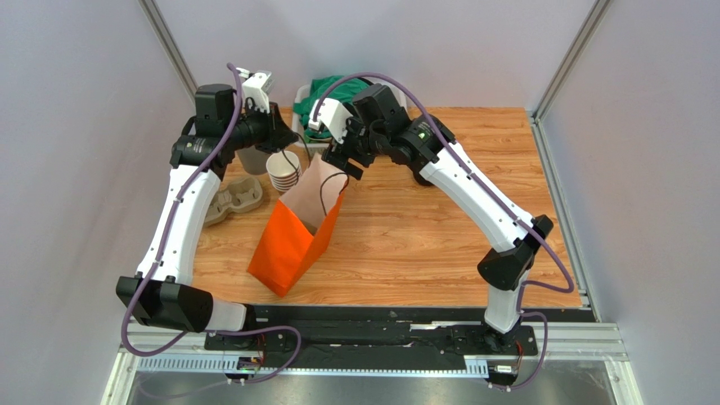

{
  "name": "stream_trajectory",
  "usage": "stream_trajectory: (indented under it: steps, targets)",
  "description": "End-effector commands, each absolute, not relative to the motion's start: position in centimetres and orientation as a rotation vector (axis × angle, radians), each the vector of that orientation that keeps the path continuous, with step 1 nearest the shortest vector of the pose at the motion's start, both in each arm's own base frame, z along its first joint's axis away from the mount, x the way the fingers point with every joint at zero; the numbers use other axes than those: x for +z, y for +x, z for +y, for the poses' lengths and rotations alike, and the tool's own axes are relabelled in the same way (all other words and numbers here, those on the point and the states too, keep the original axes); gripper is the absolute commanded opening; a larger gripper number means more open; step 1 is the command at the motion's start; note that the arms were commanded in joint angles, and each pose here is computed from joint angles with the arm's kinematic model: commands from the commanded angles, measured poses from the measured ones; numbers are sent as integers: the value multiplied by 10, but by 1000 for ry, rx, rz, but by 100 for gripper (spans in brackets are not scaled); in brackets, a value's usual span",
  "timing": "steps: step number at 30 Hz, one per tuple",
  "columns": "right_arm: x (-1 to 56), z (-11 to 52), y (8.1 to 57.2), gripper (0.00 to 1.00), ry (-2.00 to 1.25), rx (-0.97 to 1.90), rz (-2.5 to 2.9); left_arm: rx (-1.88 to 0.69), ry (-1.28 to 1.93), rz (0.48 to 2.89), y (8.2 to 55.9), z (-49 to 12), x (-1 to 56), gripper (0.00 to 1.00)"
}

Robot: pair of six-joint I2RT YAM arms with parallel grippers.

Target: Pack the takeout coffee

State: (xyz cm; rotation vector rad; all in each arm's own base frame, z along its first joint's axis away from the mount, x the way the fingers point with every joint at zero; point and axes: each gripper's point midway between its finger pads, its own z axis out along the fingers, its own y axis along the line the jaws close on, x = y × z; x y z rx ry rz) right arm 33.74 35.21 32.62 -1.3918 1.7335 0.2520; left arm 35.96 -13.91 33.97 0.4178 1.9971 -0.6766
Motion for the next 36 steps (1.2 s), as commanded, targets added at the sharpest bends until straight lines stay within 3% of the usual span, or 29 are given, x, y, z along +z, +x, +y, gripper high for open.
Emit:
stream_trajectory:
  steps: [1,10,18,29,36]
  targets:
    - [303,357,340,77,-1432,229,1749,-656,428,1947,358,-136,353,15]
    - [357,347,338,78,-1386,210,1624,-658,429,1949,359,-137,353,15]
    - [396,342,261,74,-1568,534,1441,-658,436,1955,362,-137,352,15]
    - [379,369,212,70,-1684,887,1382,-657,432,1963,362,-137,350,15]
    - [362,392,208,62,-1715,879,1398,-651,431,1980,363,-136,343,15]
